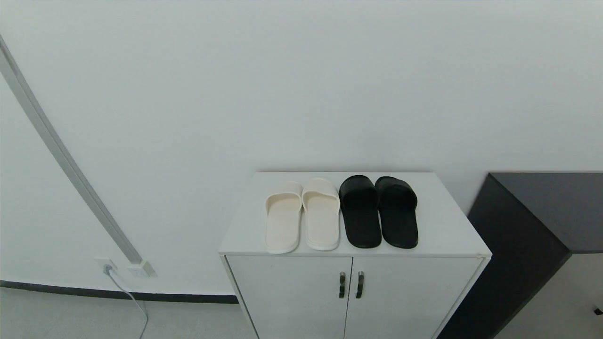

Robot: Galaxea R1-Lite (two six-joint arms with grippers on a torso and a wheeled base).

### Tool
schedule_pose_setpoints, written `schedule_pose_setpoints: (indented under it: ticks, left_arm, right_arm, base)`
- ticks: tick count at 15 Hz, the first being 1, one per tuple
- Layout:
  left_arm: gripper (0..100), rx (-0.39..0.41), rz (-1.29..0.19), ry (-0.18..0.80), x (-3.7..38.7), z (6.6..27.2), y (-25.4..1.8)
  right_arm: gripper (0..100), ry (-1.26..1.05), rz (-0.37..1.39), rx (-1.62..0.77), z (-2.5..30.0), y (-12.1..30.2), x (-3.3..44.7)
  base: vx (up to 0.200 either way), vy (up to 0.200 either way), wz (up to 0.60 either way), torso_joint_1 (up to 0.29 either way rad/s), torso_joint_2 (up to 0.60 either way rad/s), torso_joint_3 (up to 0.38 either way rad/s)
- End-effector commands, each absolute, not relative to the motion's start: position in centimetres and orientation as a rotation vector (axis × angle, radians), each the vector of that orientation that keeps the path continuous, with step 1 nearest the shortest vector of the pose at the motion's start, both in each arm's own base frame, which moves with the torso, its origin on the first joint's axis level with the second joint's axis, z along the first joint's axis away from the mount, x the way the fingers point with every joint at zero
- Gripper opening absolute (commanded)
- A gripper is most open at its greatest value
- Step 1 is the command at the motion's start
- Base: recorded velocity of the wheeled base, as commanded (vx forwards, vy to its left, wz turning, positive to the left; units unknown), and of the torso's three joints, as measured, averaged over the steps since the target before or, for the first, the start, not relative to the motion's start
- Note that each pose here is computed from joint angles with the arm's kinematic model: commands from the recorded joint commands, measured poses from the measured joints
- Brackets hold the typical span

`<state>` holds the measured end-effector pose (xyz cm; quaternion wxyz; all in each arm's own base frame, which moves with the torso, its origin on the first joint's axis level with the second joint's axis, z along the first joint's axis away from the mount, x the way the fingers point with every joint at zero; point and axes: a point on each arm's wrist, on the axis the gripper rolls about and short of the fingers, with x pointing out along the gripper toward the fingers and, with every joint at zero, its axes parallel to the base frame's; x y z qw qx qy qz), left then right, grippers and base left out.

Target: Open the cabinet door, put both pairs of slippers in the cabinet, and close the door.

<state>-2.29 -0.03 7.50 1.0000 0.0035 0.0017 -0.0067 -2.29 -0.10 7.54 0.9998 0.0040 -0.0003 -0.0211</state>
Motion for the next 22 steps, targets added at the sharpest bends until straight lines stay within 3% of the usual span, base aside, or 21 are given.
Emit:
schedule_pose_setpoints:
  ticks: [1, 8, 9, 10, 11, 14, 18, 22]
  left_arm:
    - [0, 0.008, -0.012, 0.005, -2.3, 7.5, 0.0]
    - [0, 0.009, -0.012, 0.005, -2.3, 7.5, 0.0]
    - [0, 0.009, -0.012, 0.005, -2.3, 7.5, 0.0]
    - [0, 0.012, -0.012, 0.005, -2.3, 7.5, 0.0]
    - [0, 0.012, -0.012, 0.005, -2.3, 7.5, 0.0]
    - [0, 0.012, -0.012, 0.005, -2.3, 7.5, 0.0]
    - [0, 0.012, -0.012, 0.005, -2.3, 7.5, 0.0]
    - [0, 0.012, -0.012, 0.005, -2.3, 7.5, 0.0]
  right_arm:
    - [100, 0.001, -0.041, 0.006, 7.5, -0.1, -2.3]
    - [100, 0.0, -0.026, -0.002, 7.6, -0.1, -2.3]
    - [100, -0.025, -0.031, 0.013, 8.9, -0.1, -2.4]
    - [100, -0.103, -0.016, 0.132, 14.1, -0.1, -3.0]
    - [100, -0.102, 0.014, 0.158, 16.5, 0.0, -2.9]
    - [100, 0.23, 0.18, 0.101, 16.4, 0.4, 2.0]
    - [100, 0.389, 0.326, 0.198, 19.0, 2.5, 9.0]
    - [100, 0.473, 0.33, 0.252, 19.7, 11.2, 13.5]
  base:
    - [0.0, 0.0, 0.0, 0.0, 0.0, 0.0]
    - [0.0, 0.0, 0.0, 0.0, 0.0, 0.0]
    - [0.0, 0.0, 0.0, 0.0, 0.0, 0.0]
    - [0.0, 0.0, 0.0, 0.0, 0.0, 0.0]
    - [0.0, 0.0, 0.0, 0.0, 0.0, 0.0]
    - [0.0, 0.0, 0.0, 0.0, 0.0, 0.0]
    - [0.0, 0.0, 0.0, 0.0, 0.0, 0.0]
    - [0.0, 0.0, 0.0, 0.0, 0.0, 0.0]
